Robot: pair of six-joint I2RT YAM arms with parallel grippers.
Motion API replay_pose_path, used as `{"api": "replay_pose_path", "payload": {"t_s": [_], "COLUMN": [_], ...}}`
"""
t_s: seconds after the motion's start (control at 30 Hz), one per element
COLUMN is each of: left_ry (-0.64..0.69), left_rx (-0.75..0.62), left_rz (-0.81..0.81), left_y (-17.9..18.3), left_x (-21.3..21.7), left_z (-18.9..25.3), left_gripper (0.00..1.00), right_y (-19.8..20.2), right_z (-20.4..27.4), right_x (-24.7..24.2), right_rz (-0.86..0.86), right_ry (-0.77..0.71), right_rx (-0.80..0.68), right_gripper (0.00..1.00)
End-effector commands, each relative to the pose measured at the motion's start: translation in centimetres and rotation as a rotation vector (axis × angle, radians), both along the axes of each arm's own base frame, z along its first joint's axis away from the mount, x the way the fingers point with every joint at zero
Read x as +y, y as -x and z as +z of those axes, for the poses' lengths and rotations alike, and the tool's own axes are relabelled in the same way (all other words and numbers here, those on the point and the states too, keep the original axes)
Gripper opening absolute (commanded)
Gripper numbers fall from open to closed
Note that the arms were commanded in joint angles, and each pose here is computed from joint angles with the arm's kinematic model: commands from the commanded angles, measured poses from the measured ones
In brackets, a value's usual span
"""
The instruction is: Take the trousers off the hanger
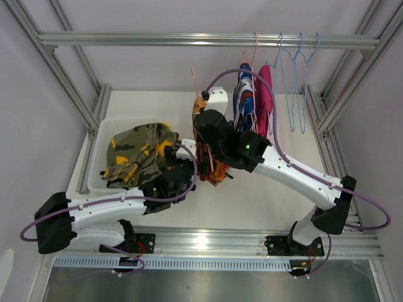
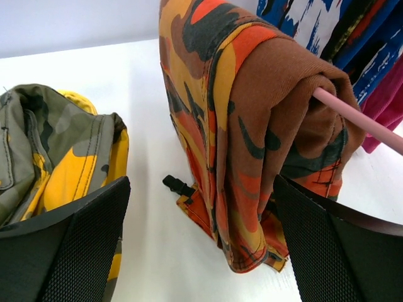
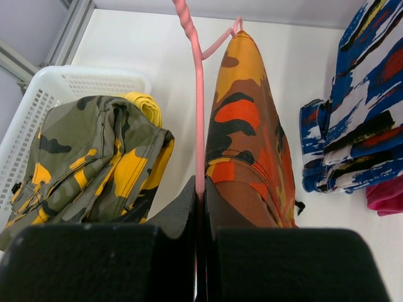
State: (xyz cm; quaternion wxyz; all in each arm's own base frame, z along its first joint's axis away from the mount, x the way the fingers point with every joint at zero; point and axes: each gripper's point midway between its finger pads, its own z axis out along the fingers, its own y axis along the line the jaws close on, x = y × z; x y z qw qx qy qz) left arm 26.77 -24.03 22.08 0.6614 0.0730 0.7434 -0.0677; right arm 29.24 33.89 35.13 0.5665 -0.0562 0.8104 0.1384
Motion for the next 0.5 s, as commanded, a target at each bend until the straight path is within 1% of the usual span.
{"api": "replay_pose_path", "payload": {"t_s": [0.0, 0.07, 0.2, 0.37, 0.47], "left_ry": [0.102, 0.114, 0.155, 0.206, 0.209], "left_rx": [-0.013, 0.002, 0.008, 0.005, 0.005], "left_rz": [-0.015, -0.025, -0.067, -0.186, -0.229], "left_y": [-0.3, 0.1, 0.9, 2.6, 3.0], "left_x": [-1.2, -1.1, -1.0, -1.8, -2.4], "left_z": [1.8, 1.6, 2.5, 4.2, 4.5], "left_gripper": [0.99, 0.99, 0.99, 0.99, 0.99], "right_y": [0.2, 0.1, -0.2, -0.4, -0.3], "right_z": [4.9, 4.6, 4.1, 4.1, 4.2], "right_x": [0.3, 0.3, 0.5, 0.6, 0.9], "right_rz": [-0.007, -0.007, -0.005, -0.006, 0.001], "right_ry": [-0.219, -0.217, -0.214, -0.223, -0.236], "right_rx": [-0.070, -0.065, -0.057, -0.055, -0.053], "right_gripper": [0.00, 0.00, 0.00, 0.00, 0.00]}}
